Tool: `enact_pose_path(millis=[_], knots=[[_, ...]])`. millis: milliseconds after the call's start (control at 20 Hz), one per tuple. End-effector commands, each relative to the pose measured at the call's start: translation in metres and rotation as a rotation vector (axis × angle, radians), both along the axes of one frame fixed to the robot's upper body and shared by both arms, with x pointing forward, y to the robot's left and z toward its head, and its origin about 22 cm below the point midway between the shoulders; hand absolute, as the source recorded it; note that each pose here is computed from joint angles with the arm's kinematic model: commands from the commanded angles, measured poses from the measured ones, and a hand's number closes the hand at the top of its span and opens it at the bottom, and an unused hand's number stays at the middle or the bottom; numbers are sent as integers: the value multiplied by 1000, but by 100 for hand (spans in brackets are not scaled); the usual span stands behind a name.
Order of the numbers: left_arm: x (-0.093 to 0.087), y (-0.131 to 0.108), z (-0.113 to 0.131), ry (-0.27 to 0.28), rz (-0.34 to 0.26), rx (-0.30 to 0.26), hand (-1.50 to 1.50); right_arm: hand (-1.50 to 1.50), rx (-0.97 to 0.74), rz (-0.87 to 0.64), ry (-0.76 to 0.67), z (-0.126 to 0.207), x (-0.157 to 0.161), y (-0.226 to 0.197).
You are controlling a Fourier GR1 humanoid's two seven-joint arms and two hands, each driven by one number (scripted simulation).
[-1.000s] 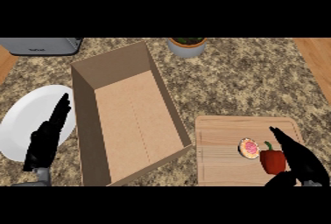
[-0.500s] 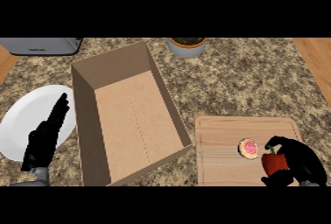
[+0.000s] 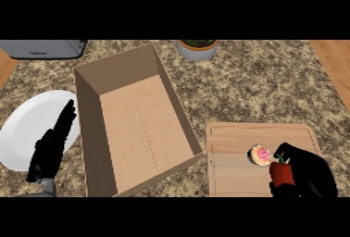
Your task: Pick the bell pepper from the cutting board and place it in the cardboard box
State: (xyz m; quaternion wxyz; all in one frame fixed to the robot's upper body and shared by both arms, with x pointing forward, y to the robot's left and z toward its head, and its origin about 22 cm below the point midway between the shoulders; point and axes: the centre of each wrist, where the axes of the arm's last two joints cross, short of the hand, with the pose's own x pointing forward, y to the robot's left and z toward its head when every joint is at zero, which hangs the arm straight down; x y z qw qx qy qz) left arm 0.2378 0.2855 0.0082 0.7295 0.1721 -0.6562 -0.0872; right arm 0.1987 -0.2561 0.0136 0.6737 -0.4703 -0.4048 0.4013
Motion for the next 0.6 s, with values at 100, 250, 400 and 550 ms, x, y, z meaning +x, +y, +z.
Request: enact_pose_path(millis=[100, 250, 400, 550], knots=[[-4, 4, -4, -10, 9, 11, 0, 150, -34, -11, -82, 21, -39, 100], [-7, -5, -10, 12, 0, -3, 0, 150, -96, -28, -131, 39, -41, 112], [-12, 10, -2, -17, -3, 8, 0, 150, -98, -36, -191, 49, -49, 109], [2, 13, -2, -10, -1, 10, 0, 150, 24, 68, -279, 80, -58, 122]])
